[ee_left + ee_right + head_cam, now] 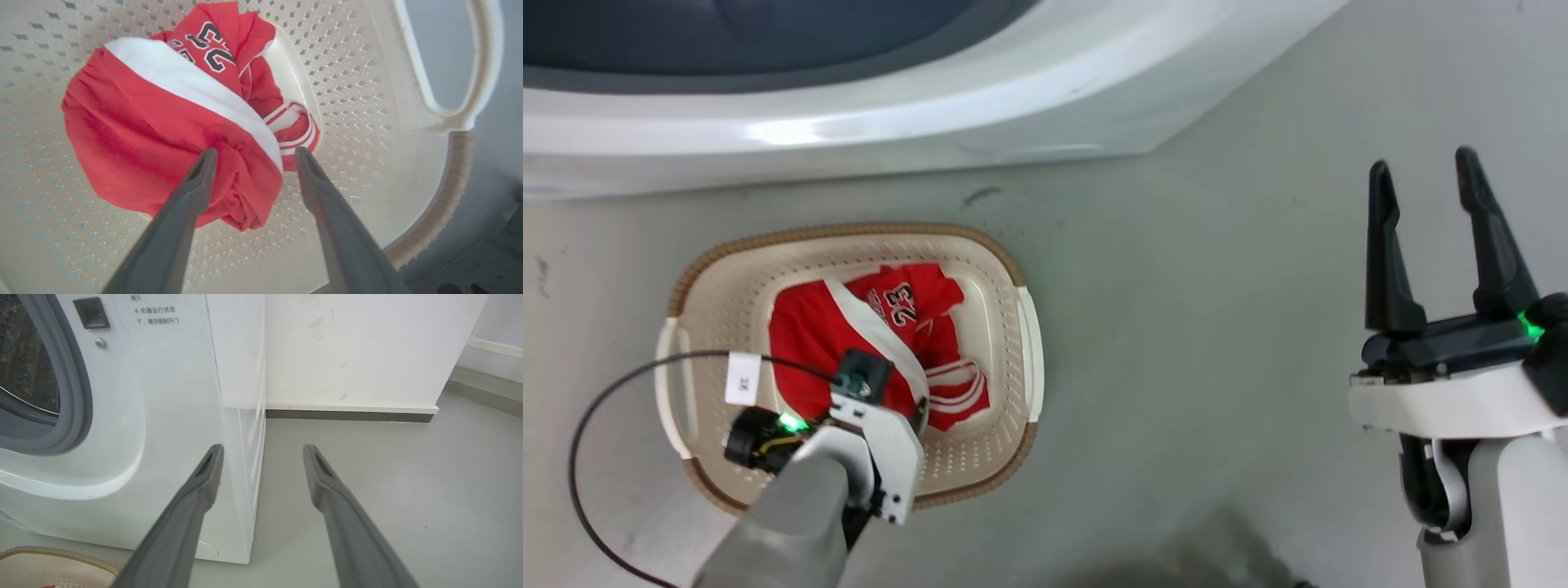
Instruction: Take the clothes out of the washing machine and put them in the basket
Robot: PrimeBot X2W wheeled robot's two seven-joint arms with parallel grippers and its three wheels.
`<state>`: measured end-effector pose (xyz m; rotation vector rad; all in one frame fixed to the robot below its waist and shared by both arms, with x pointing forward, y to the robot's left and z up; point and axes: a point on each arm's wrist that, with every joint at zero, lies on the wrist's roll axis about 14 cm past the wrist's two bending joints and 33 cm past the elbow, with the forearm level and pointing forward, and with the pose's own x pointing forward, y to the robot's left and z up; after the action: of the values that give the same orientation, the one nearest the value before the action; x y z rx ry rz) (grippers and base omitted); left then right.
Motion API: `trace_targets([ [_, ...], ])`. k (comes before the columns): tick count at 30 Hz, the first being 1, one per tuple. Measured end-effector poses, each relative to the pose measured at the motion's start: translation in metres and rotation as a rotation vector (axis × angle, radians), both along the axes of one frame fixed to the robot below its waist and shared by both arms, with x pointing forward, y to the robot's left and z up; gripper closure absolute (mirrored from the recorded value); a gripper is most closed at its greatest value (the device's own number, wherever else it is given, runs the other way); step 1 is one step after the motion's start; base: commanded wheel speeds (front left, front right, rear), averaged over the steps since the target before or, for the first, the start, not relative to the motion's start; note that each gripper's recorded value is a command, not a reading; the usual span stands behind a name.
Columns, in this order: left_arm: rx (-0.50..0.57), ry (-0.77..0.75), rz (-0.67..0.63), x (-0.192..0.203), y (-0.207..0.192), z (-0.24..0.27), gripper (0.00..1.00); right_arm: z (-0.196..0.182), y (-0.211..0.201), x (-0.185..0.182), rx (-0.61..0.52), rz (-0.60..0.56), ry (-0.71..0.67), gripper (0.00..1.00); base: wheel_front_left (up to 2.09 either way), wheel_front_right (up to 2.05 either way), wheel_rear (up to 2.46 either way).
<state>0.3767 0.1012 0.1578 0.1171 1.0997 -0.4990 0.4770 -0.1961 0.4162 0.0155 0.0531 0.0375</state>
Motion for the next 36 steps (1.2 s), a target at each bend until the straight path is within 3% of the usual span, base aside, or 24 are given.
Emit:
trace_targets([
  [11,-0.054,-0.195,0.127,0.008,0.009,0.069,0.0,0.044,0.016,-0.032,0.013,0.035,-0.065,0.0,0.0,0.0,0.0],
  [22,-0.112,-0.588,0.284,0.054,0.035,0.173,0.0,0.08,0.033,-0.054,0.023,0.081,-0.141,0.0,0.0,0.0,0.0],
  [36,-0.15,-0.95,0.464,0.039,0.066,0.282,0.0,0.108,0.043,-0.083,0.04,0.109,-0.204,0.0,0.0,0.0,0.0],
])
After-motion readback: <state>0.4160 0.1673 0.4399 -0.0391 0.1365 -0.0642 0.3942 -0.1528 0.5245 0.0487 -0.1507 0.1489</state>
